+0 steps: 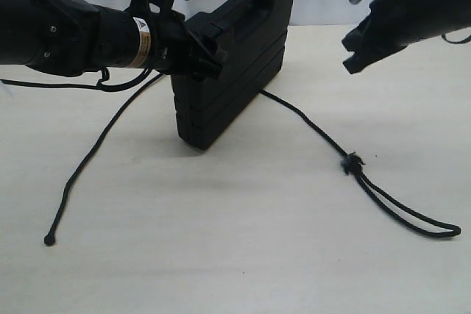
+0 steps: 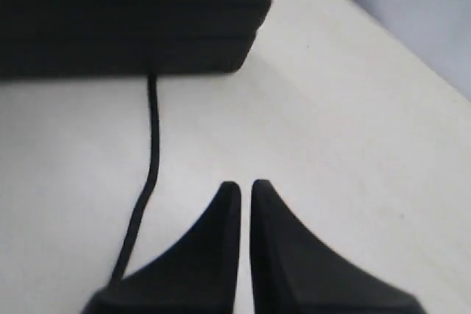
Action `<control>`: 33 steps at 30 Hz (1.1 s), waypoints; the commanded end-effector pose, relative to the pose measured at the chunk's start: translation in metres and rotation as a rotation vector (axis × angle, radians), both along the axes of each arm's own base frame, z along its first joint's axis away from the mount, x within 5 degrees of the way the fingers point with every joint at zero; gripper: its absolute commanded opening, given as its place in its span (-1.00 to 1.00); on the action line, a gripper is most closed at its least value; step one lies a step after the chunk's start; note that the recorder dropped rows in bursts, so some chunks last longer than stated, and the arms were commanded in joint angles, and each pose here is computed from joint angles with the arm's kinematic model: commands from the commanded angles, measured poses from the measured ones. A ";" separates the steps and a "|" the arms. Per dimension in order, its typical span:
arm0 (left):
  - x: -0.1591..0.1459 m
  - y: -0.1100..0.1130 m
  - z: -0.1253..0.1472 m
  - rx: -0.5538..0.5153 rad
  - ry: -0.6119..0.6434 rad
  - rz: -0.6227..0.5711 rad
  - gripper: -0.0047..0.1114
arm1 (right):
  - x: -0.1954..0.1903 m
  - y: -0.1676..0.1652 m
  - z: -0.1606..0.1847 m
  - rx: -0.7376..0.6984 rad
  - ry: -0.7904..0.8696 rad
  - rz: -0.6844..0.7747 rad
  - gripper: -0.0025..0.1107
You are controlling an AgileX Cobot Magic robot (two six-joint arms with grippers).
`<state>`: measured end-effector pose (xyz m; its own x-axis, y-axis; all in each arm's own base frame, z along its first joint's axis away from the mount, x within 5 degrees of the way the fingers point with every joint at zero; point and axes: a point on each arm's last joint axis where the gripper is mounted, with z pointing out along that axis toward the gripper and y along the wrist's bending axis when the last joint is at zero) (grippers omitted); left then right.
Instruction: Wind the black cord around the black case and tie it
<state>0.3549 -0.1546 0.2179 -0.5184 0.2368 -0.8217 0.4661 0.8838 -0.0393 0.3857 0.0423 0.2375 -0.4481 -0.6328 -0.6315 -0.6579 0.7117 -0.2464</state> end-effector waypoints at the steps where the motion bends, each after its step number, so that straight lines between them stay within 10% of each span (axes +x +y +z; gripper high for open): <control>1: -0.005 -0.008 0.001 -0.043 0.024 -0.062 -0.92 | -0.011 -0.012 -0.001 -0.379 0.221 0.149 -0.88; 8: -0.005 -0.008 0.001 -0.025 0.014 -0.077 -0.92 | -0.035 -0.010 -0.009 -0.678 0.386 0.696 -0.88; 18: -0.006 -0.009 0.001 0.008 0.003 -0.116 -0.92 | -0.040 0.016 -0.046 -0.908 0.285 0.936 -0.01; 33: -0.005 -0.007 0.001 0.039 -0.015 -0.115 -0.92 | -0.050 0.036 -0.090 -1.054 0.222 1.448 0.27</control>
